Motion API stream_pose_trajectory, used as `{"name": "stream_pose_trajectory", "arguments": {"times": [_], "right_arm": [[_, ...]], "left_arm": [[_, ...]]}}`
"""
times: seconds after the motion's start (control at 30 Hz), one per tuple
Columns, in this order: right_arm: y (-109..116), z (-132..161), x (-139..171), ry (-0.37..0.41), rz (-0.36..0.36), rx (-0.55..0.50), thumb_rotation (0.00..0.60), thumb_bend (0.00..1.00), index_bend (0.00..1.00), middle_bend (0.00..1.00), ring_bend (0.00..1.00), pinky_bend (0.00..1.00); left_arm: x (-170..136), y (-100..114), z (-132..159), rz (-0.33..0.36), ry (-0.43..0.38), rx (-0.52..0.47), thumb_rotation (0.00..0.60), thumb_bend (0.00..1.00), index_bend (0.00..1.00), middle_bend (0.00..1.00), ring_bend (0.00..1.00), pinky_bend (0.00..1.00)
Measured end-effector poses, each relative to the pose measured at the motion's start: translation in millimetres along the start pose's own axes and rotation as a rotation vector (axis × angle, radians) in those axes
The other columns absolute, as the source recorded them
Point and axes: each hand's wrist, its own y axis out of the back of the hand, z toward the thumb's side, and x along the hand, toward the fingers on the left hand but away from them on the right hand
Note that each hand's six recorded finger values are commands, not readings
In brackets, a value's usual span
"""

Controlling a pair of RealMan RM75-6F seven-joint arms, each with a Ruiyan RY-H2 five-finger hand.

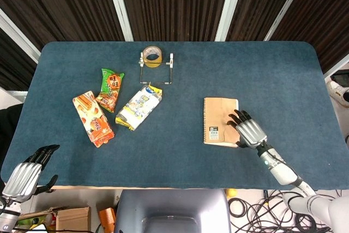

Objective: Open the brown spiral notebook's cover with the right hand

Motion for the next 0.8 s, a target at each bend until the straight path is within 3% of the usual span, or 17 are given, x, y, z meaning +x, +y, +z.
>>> {"name": "stream_pose_trajectory", "arguments": {"times": [0.53, 0.8], "right_arm": [[16.5, 5.5, -9.4, 0.018, -0.109, 0.013, 0.6, 0.24, 0.41, 0.25, 0.12, 0.22], [23.2, 12.4, -19.8, 0.032, -0.122, 0.047, 0.6, 0.24, 0.41, 0.26, 0.13, 0.23]], "left_arm": [[-1.4, 0.0, 1.5, 0.001, -0.007, 0.003, 0.6, 0.37, 0.13, 0.13, 0.12, 0.33], [-1.9, 0.2, 1.6, -0.001, -0.011, 0.001, 0.6, 0.37, 0.13, 0.13, 0.12, 0.33]]}}
